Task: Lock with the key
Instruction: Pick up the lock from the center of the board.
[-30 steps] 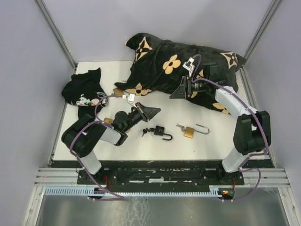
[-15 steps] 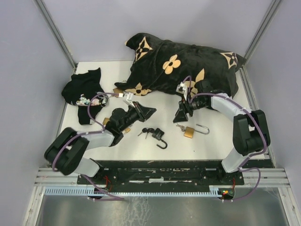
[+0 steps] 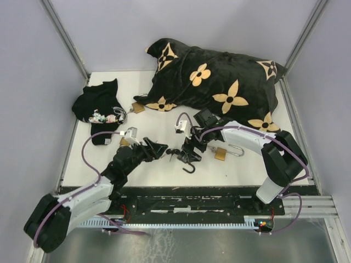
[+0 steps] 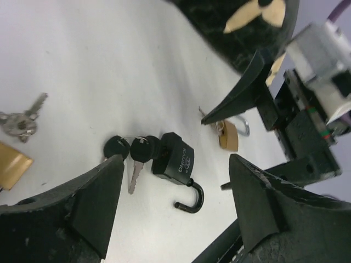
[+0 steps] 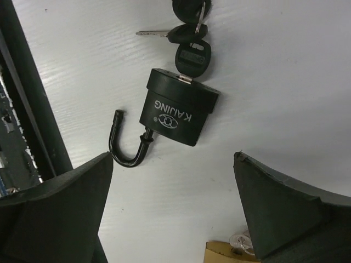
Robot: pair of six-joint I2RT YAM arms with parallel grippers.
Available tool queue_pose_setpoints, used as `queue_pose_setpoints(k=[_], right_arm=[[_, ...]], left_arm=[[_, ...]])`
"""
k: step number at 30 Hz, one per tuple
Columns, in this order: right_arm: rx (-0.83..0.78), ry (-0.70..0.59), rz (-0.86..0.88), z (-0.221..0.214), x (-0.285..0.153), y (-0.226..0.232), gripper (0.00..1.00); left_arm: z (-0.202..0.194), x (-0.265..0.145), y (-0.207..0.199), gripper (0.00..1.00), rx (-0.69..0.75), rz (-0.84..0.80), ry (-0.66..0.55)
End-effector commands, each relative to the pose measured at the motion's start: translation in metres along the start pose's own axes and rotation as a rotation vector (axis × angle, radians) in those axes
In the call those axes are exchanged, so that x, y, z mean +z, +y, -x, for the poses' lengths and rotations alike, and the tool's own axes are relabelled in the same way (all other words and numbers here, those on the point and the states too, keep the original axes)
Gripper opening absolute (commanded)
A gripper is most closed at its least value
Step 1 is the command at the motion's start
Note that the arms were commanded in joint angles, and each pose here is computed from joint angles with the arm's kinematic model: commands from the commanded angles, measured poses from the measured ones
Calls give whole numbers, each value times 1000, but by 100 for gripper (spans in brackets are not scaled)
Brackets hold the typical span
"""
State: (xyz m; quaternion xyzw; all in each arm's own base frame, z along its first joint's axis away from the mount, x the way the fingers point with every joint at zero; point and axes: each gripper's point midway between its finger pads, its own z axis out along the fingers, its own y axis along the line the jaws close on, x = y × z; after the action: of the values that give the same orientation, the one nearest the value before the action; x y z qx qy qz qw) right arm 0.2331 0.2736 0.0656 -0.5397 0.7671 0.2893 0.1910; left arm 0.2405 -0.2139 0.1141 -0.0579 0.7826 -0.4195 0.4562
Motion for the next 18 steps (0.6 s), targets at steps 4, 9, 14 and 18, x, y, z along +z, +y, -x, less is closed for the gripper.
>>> queue_pose_setpoints(k=[4,9,14,18], right_arm=[[-83,32,-240,24,17,-21,99],[-65,45,-310,32,35,-22,99],[-65,99,-356,25,50,-25,93],[-102,132,-403,24,52,-26,83]], left_arm=[[45,-43,17,87,-98,99,-284],[44,-56,25,87,-114,116,-307],[42,-60,24,86,-140,103,-312],[43,-62,23,86,-134,103,-312]])
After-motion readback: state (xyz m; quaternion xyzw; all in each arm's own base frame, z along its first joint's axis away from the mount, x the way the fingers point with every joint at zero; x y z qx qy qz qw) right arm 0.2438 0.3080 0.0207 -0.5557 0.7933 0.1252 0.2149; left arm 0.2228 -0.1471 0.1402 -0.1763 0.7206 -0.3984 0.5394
